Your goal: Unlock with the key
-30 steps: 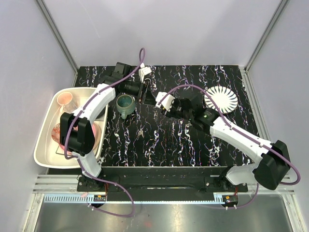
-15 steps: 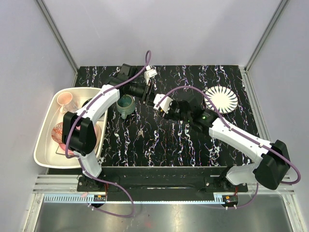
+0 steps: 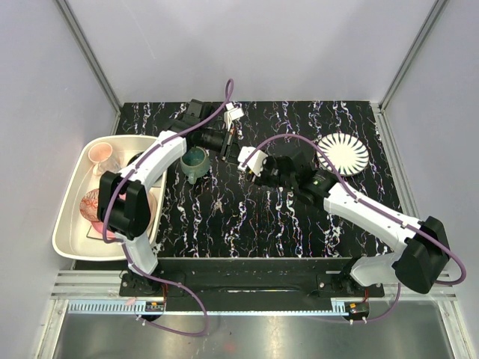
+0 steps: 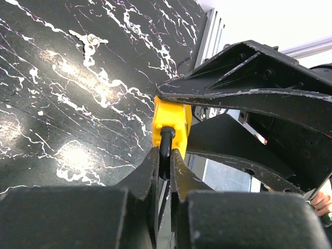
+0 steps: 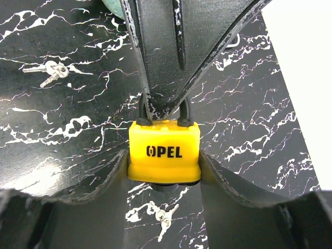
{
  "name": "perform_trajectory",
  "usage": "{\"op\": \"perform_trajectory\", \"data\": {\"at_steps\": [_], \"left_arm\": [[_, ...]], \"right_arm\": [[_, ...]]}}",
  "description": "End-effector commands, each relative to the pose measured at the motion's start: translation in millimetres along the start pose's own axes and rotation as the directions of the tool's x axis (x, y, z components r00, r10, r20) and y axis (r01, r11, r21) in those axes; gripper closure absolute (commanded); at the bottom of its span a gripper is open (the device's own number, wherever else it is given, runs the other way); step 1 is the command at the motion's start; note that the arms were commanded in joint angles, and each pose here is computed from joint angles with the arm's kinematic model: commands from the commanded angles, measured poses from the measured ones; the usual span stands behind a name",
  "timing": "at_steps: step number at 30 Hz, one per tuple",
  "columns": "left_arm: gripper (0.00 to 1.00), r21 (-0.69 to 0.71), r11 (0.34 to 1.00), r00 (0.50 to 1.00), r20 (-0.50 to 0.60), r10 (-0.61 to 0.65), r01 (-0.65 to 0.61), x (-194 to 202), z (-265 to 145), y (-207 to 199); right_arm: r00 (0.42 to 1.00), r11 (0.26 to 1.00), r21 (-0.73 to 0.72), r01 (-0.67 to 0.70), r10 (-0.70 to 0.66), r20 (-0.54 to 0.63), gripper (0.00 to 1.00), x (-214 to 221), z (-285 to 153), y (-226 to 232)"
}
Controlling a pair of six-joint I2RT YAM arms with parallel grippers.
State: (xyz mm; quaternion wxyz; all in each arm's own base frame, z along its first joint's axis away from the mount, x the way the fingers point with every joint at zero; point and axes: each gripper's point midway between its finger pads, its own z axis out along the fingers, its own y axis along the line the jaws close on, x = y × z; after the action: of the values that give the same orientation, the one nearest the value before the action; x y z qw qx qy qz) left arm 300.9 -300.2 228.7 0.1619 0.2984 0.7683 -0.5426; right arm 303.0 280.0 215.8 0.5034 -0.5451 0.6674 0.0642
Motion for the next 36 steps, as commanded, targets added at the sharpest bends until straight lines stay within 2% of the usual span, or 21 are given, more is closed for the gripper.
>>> {"op": "perform_trajectory", "data": {"at_steps": [1,4,5,9,10,17,27,28,36], "left_arm": [[1.0,0.056,0.992,0.993,0.02,0.116,-0.117,-11,1,-14],[1.0,0.067,0.989,0.992,0.024,0.127,-0.128,-10,-1,-19],[1.0,0.066,0.989,0.991,0.028,0.133,-0.135,-11,-3,-21],[1.0,0.057,0.987,0.988,0.041,0.149,-0.151,-12,-9,-25],[1.0,0.054,0.987,0.988,0.046,0.147,-0.149,-12,-11,-26],[1.0,0.075,0.983,0.981,0.107,0.16,-0.168,-17,-30,-46],[1.0,0.165,0.98,0.983,0.162,0.085,-0.112,-17,-29,-49],[1.0,0.178,0.981,0.986,0.159,0.048,-0.076,-16,-29,-50],[1.0,0.199,0.978,0.982,0.188,0.019,-0.057,-19,-29,-43]], "right_arm": [[0.992,0.998,0.057,0.002,-0.009,0.129,0.93,-37,-9,-16],[0.992,0.997,0.071,0.005,-0.014,0.129,0.7,-39,-12,-20],[0.992,0.998,0.068,0.005,-0.013,0.125,0.48,-39,-14,-20],[0.994,0.999,0.031,0.017,-0.02,0.108,0.16,-44,-35,-19],[0.992,0.999,0.04,0.023,-0.027,0.122,0.13,-52,-44,-24],[0.988,0.998,0.063,0.027,-0.036,0.148,0.11,-49,-70,-33],[0.983,0.995,0.095,-0.004,-0.014,0.183,0.12,-38,-52,-35],[0.984,0.996,0.088,-0.008,-0.008,0.177,0.12,-35,-48,-34],[0.988,0.995,0.103,0.003,-0.019,0.156,0.11,-26,-40,-33]]}}
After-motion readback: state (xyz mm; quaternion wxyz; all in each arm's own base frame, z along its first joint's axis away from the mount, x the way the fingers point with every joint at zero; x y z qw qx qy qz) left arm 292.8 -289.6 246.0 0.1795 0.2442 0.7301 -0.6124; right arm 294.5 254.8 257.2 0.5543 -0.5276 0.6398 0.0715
